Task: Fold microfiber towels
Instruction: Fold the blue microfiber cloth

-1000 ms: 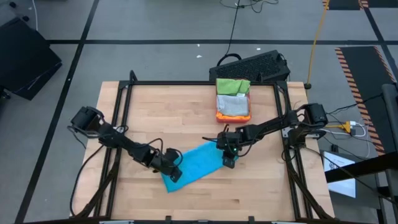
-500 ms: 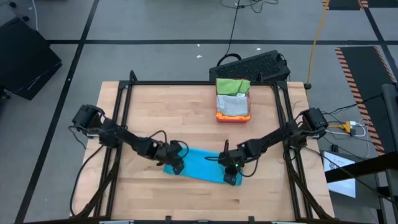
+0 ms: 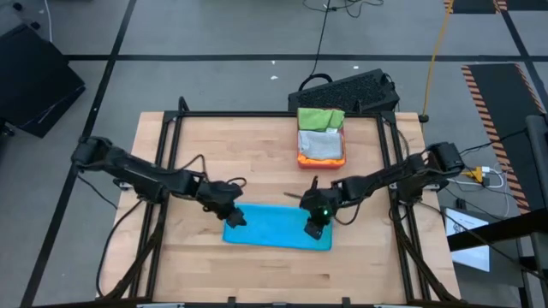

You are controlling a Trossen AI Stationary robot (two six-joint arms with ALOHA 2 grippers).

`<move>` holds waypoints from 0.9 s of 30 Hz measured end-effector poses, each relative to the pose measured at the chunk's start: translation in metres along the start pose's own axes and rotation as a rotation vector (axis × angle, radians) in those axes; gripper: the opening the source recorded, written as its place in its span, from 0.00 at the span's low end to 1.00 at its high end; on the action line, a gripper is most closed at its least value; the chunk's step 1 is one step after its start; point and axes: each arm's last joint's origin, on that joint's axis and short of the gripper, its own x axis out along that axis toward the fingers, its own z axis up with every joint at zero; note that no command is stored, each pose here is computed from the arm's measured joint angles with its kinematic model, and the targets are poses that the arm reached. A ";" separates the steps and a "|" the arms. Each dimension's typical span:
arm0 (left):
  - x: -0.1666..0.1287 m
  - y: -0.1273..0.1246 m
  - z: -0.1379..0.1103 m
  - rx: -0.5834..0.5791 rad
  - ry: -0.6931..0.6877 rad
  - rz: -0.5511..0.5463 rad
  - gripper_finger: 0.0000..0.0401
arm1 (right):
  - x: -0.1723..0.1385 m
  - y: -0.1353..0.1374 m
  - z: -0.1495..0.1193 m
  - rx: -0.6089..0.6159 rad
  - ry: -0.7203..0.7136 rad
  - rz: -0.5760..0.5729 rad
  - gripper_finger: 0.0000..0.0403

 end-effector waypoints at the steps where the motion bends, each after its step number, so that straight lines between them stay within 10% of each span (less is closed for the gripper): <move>1: -0.005 -0.003 -0.003 -0.047 -0.004 -0.005 0.23 | -0.006 0.001 0.003 0.010 -0.021 0.013 0.05; 12: -0.001 0.013 -0.054 -0.639 -0.002 0.290 0.23 | -0.039 0.015 0.081 -0.078 -0.262 0.040 0.07; 27: 0.011 0.048 -0.070 -0.877 -0.049 0.378 0.50 | -0.043 0.007 0.094 -0.137 -0.250 0.075 0.07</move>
